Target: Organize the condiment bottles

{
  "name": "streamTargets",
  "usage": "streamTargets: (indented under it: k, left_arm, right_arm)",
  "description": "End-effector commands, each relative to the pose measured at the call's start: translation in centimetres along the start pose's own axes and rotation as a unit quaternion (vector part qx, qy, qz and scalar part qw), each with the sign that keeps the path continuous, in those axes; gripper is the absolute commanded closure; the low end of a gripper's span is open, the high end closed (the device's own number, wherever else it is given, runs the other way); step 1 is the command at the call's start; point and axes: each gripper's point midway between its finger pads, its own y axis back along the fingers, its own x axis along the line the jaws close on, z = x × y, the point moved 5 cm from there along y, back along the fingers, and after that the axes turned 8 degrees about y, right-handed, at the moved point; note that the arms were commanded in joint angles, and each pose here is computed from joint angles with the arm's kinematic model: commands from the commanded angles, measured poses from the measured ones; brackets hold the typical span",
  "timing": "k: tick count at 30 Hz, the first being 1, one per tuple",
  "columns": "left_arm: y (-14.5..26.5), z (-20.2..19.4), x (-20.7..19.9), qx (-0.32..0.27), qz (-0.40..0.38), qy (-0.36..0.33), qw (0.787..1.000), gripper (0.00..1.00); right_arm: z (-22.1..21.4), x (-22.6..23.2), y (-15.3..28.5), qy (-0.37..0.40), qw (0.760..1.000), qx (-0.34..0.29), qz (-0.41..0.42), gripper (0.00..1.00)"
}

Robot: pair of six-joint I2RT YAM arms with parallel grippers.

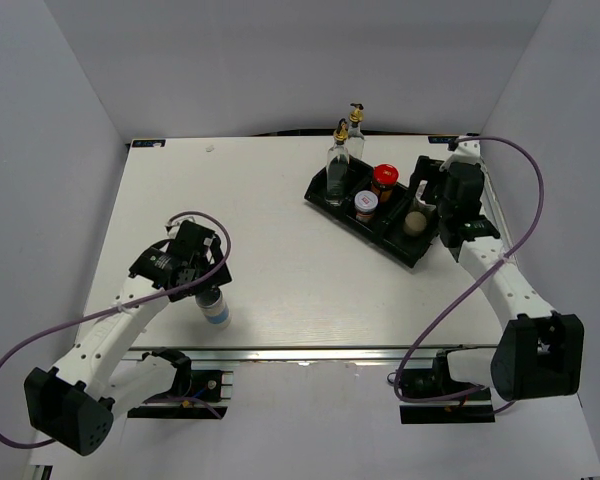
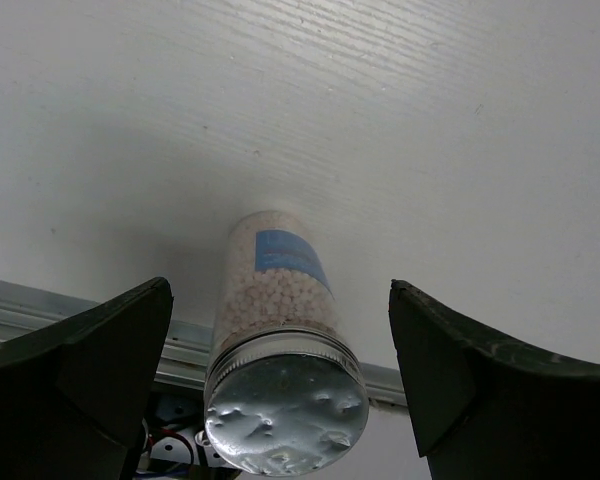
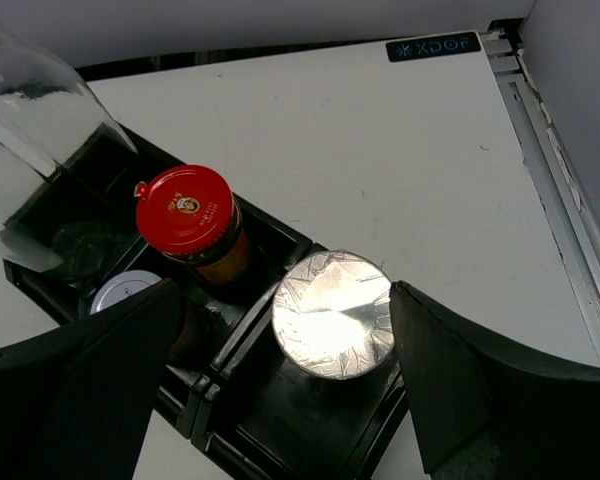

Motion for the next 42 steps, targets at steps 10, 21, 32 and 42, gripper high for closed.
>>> streamTargets:
  k: [10, 21, 32, 42]
  left_arm:
    - [0.6, -2.6, 1.2, 0.091, 0.016, -0.039, 0.995, 0.02]
    - [1.3, -3.0, -0.7, 0.128, -0.038, -0.031, 0.991, 0.35]
    - [2.9, 0.8, -4.7, 0.054, -0.097, -0.041, 0.993, 0.88]
    - [6.0, 2.0, -21.0, -0.029, -0.279, -0.157, 0.947, 1.00]
  right_arm:
    - [3.2, -1.0, 2.9, -0.010, 0.998, -0.055, -0.019, 0.11]
    - [2.8, -1.9, 3.3, -0.010, 0.997, -0.050, -0.053, 0.11]
    - [2.4, -5.2, 4.9, -0.062, 0.985, -0.051, -0.153, 0.11]
    - [-0.9, -12.5, 6.6, -0.138, 0.966, -0.029, -0.215, 0.11]
